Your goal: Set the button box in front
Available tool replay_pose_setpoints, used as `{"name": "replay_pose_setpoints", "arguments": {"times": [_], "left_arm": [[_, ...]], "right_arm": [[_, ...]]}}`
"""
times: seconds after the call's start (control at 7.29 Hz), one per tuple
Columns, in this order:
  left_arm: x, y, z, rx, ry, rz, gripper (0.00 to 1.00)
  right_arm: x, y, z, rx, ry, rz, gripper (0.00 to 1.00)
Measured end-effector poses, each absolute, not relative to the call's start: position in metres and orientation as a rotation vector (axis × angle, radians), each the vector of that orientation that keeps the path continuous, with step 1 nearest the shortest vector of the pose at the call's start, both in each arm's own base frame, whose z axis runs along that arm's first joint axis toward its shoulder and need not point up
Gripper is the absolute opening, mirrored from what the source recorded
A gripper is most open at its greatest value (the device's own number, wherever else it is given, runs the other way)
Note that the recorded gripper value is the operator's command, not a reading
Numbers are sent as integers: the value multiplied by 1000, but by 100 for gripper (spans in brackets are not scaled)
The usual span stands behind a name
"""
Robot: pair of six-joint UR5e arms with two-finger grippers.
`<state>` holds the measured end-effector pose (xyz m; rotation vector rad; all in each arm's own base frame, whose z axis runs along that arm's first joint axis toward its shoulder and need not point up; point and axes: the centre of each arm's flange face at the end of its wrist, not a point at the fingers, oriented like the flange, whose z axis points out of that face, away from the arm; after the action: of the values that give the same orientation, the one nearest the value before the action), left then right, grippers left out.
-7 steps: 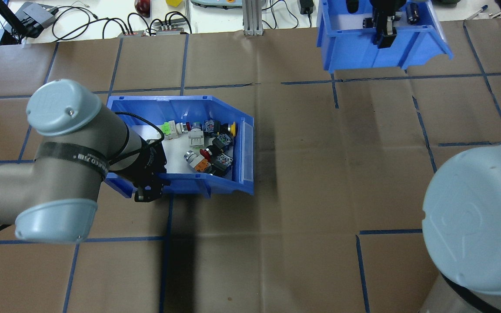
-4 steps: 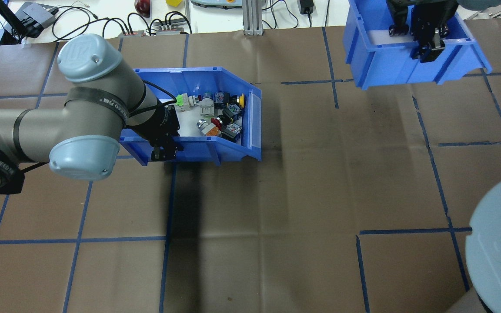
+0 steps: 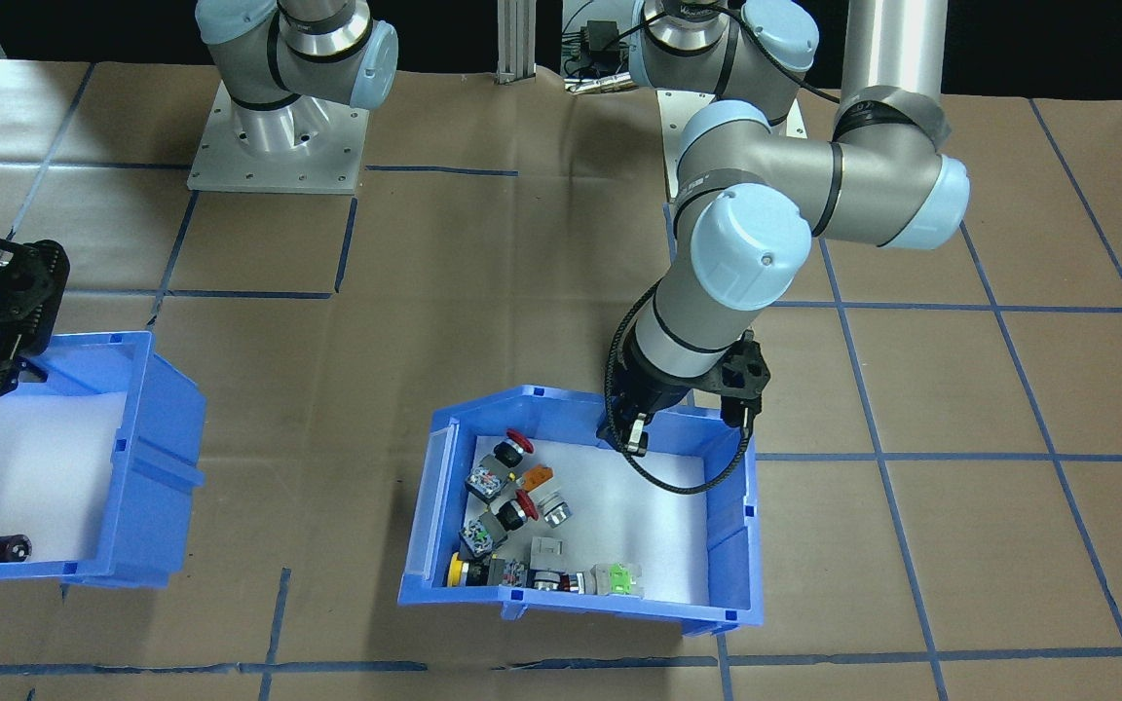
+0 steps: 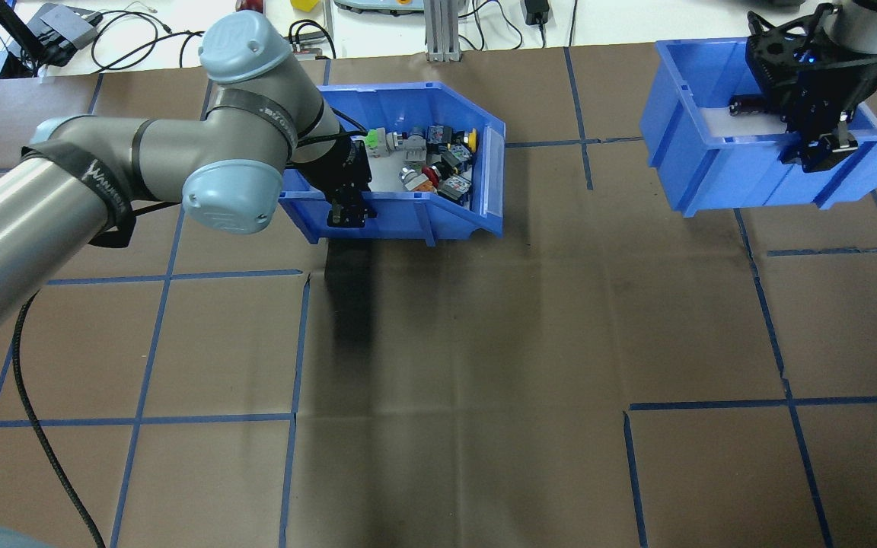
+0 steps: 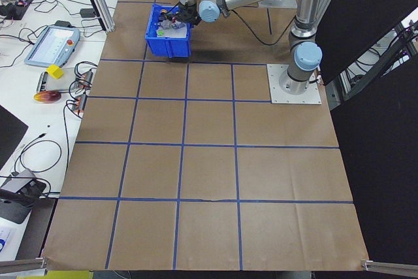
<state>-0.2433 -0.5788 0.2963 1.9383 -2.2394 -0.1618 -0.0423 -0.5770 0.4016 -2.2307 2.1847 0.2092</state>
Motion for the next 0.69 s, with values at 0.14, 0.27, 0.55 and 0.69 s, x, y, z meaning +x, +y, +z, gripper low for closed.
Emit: {"name": "replay_pose_setpoints", "arguments": {"times": [0.14, 0.27, 0.55, 0.69], "left_arm": [[-263, -591, 284, 1947, -2224, -159, 0], [-278, -600, 275, 1961, -2204, -152, 0], [-300, -607, 266, 2025, -2145, -150, 0], [-304, -608, 264, 2041, -2133, -148, 25]], "right_arm": [[-46, -571, 397, -2217, 2186, 208, 3], [-46, -565, 396, -2211, 2188, 208, 3], [-40, -549, 391, -2211, 2199, 201, 4], [-36, -538, 386, -2212, 2204, 198, 4]]}}
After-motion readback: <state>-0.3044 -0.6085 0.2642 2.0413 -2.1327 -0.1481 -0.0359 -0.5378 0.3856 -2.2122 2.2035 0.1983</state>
